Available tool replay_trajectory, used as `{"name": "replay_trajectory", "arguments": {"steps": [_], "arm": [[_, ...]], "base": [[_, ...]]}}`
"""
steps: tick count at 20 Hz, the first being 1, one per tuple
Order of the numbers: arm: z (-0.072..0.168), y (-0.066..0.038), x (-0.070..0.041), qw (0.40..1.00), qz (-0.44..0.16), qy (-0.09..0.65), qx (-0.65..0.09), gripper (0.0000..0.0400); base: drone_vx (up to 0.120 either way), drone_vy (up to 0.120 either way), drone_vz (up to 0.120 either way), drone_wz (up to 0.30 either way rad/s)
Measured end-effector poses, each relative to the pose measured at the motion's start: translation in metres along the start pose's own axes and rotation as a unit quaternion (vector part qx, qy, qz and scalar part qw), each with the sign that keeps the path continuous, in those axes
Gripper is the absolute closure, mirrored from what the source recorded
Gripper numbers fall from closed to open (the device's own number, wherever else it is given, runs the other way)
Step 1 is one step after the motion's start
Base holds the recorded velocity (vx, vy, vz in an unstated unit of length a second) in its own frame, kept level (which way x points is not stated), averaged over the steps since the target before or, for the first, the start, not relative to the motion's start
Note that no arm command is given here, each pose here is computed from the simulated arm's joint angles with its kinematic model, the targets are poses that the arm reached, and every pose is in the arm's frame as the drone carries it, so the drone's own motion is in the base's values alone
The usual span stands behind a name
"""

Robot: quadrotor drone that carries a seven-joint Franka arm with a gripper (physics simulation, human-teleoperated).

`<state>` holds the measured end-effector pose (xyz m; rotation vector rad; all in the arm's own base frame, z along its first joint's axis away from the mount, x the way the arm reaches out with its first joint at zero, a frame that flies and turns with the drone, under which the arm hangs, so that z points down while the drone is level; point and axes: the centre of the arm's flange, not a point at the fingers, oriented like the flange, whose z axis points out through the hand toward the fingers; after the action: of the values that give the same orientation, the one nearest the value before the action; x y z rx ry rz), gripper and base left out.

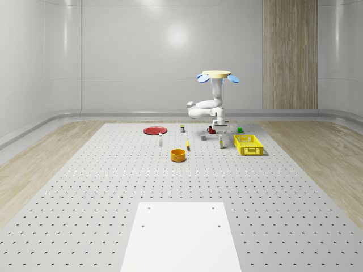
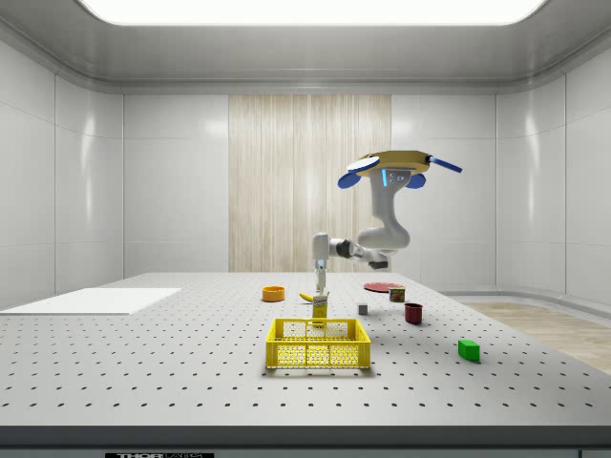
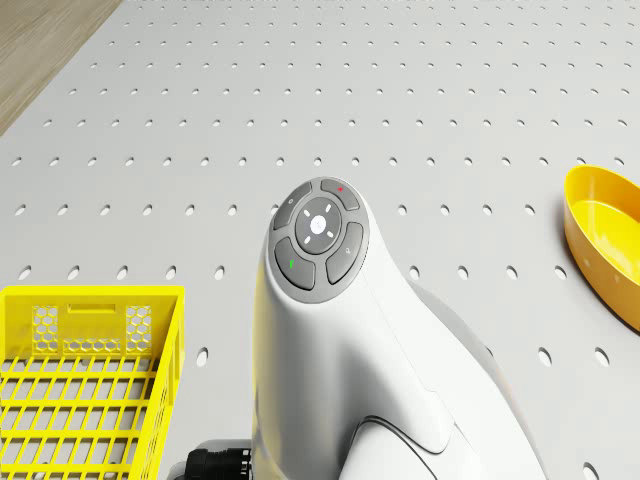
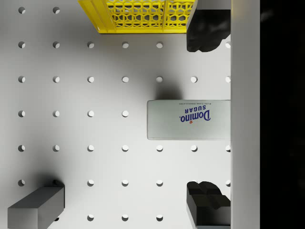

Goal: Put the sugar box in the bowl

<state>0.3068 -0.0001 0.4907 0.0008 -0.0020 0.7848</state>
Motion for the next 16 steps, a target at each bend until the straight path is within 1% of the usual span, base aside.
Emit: {"name": "replay_trajectory", "arguments": {"steps": [5,16], "arm": [[0.007,0.000,0.000,1.000,0.000,0.000,0.000,0.0000],[0.032,0.000,0.000,1.000,0.000,0.000,0.000,0.0000]], "base": [[0.000,0.000,0.000,0.000],[0.000,0.000,0.000,0.000]]}}
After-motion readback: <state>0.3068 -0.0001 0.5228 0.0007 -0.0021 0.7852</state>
